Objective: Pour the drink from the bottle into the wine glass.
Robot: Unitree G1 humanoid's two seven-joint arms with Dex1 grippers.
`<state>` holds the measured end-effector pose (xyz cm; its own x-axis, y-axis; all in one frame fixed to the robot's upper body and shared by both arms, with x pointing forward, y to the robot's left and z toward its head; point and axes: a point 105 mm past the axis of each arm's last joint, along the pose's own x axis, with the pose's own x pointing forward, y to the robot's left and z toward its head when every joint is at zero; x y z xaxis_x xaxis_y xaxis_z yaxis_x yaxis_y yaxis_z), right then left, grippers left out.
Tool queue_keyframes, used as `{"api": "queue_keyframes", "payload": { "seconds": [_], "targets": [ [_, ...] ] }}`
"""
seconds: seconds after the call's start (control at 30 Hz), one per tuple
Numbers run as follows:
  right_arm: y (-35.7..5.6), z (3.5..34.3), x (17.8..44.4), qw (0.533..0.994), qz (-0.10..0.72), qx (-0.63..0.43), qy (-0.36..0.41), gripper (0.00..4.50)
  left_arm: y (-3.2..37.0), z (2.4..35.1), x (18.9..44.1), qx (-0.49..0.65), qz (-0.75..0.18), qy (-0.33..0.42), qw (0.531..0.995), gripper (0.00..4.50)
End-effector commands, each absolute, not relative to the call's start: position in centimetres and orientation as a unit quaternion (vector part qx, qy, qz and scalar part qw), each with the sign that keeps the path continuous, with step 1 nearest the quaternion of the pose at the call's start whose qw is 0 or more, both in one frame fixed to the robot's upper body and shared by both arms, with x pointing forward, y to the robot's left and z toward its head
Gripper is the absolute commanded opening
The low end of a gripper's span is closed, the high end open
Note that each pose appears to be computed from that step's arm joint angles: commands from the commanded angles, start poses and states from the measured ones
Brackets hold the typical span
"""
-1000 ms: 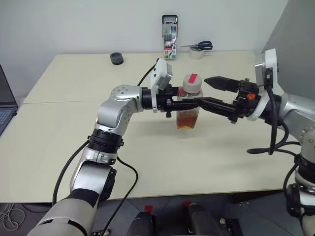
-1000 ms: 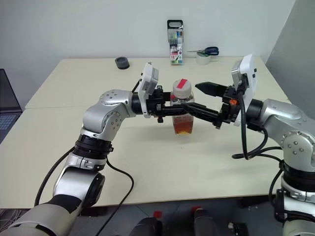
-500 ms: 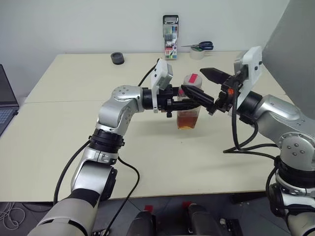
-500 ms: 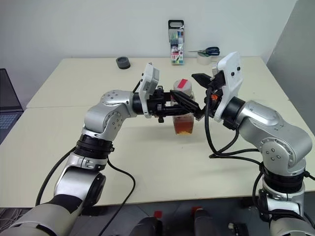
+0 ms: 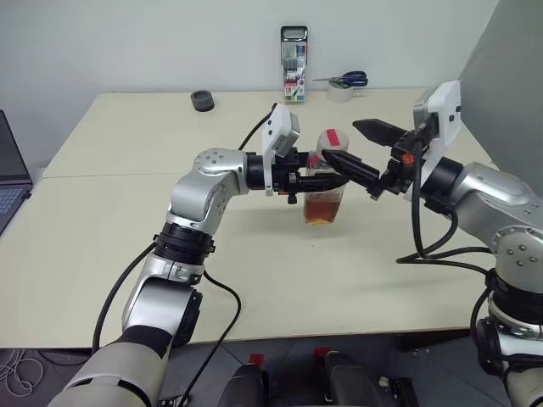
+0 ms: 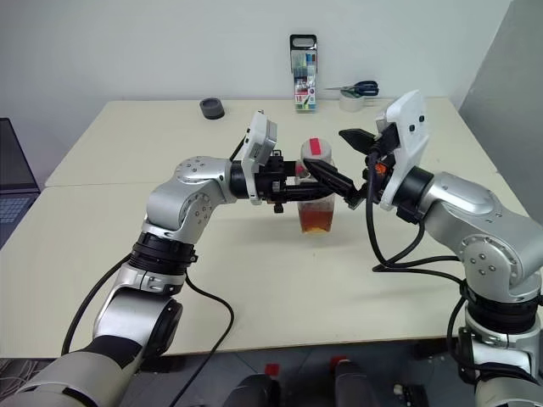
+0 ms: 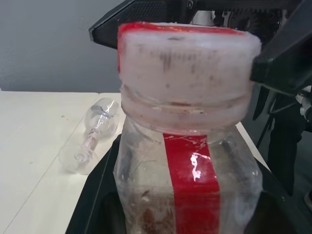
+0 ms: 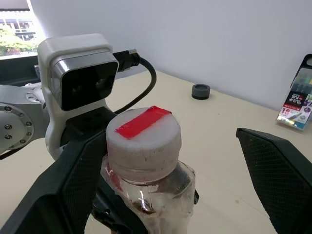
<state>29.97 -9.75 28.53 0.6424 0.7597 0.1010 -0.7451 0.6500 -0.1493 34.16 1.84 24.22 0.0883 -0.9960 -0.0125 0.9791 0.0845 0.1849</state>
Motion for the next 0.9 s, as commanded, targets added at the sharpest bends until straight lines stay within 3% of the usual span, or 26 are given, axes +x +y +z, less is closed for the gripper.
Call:
{"api": "queue_keyframes", "payload": {
  "seconds": [0.03, 0.33, 0.63, 0.9],
  "targets": [
    [-11.1, 29.5, 30.0, 0.916, 0.388, -0.047, -0.096, 4.49, 1.8, 26.1, 33.3, 0.087, -0.677, -0.1, 0.724, 1.9],
    [-9.0, 29.0, 27.8, 0.878, 0.471, -0.016, -0.083, 4.49, 1.9, 26.0, 33.3, 0.087, -0.673, -0.103, 0.727, 1.9],
    [-8.6, 30.6, 30.7, 0.899, 0.417, -0.019, -0.131, 4.49, 2.0, 26.0, 33.3, 0.089, -0.67, -0.102, 0.73, 1.9],
    [-9.6, 29.8, 30.9, 0.905, 0.407, -0.027, -0.122, 4.49, 2.1, 26.0, 33.4, 0.092, -0.669, -0.099, 0.731, 1.9]
  ]
}}
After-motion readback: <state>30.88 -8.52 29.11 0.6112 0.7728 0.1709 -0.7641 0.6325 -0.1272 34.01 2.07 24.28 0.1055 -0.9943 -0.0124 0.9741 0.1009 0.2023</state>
